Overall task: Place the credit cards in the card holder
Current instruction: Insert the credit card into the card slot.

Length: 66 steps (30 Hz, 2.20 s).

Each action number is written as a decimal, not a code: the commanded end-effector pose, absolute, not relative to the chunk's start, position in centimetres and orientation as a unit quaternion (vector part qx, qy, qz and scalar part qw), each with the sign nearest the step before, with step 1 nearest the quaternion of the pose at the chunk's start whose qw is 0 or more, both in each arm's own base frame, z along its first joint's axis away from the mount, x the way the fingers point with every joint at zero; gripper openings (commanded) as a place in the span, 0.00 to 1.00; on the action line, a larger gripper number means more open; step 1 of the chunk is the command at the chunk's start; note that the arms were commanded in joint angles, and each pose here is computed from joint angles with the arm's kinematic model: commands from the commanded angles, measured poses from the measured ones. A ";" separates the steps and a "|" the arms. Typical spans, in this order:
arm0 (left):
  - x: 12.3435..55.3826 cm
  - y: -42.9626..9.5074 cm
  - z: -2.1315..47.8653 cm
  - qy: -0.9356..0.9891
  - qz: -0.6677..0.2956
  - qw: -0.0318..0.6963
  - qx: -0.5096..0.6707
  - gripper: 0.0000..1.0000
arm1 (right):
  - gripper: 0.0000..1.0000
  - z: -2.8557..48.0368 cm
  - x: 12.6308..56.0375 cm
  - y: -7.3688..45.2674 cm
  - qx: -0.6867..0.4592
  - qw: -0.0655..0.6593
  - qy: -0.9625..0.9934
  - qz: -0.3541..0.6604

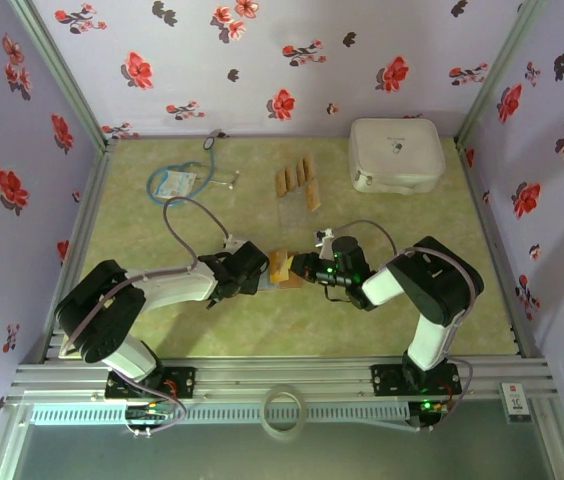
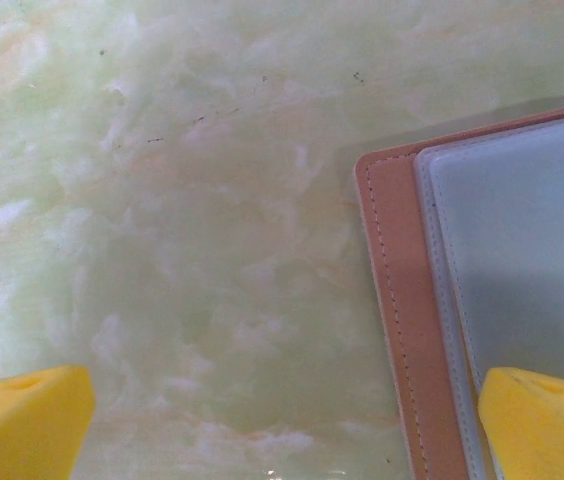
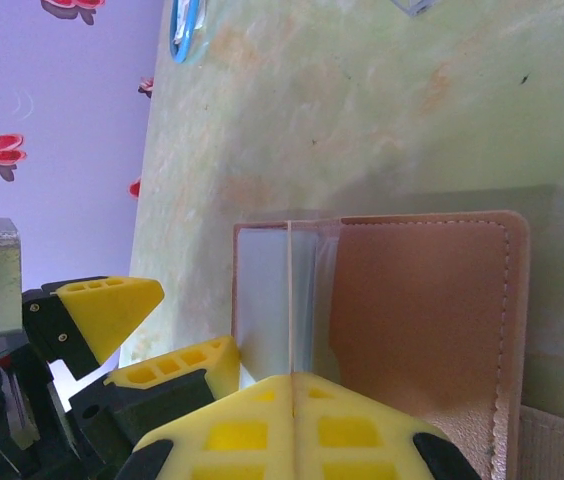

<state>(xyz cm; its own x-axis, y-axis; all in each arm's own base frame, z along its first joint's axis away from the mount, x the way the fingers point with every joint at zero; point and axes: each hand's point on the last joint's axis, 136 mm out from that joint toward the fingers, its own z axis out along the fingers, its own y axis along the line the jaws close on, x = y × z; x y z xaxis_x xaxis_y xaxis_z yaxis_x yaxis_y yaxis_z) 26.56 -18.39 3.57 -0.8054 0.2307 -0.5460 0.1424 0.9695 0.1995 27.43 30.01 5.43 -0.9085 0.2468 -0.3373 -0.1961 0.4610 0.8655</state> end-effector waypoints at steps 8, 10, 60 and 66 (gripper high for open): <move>25.8 -17.2 2.5 0.949 0.104 0.278 0.104 1.00 | 0.00 5.6 27.6 30.8 0.014 0.213 0.817 0.536; 25.8 -17.3 2.5 0.949 0.104 0.279 0.104 1.00 | 0.00 5.5 27.5 30.9 0.014 0.211 0.816 0.537; 25.7 -17.2 2.5 0.949 0.105 0.280 0.105 1.00 | 0.00 3.3 26.4 29.6 0.028 0.203 0.829 0.521; 25.8 -17.2 2.4 0.949 0.104 0.280 0.104 1.00 | 0.00 3.2 26.5 29.9 0.026 0.198 0.828 0.524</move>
<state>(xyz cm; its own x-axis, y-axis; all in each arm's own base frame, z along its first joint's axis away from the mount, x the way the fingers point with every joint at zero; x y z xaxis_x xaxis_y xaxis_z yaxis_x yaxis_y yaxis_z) 26.59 -18.40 3.59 -0.8037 0.2315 -0.5482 0.1416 0.9692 0.2017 26.32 30.09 3.35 -0.9251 0.2494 -0.2864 -0.1528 0.4460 0.8819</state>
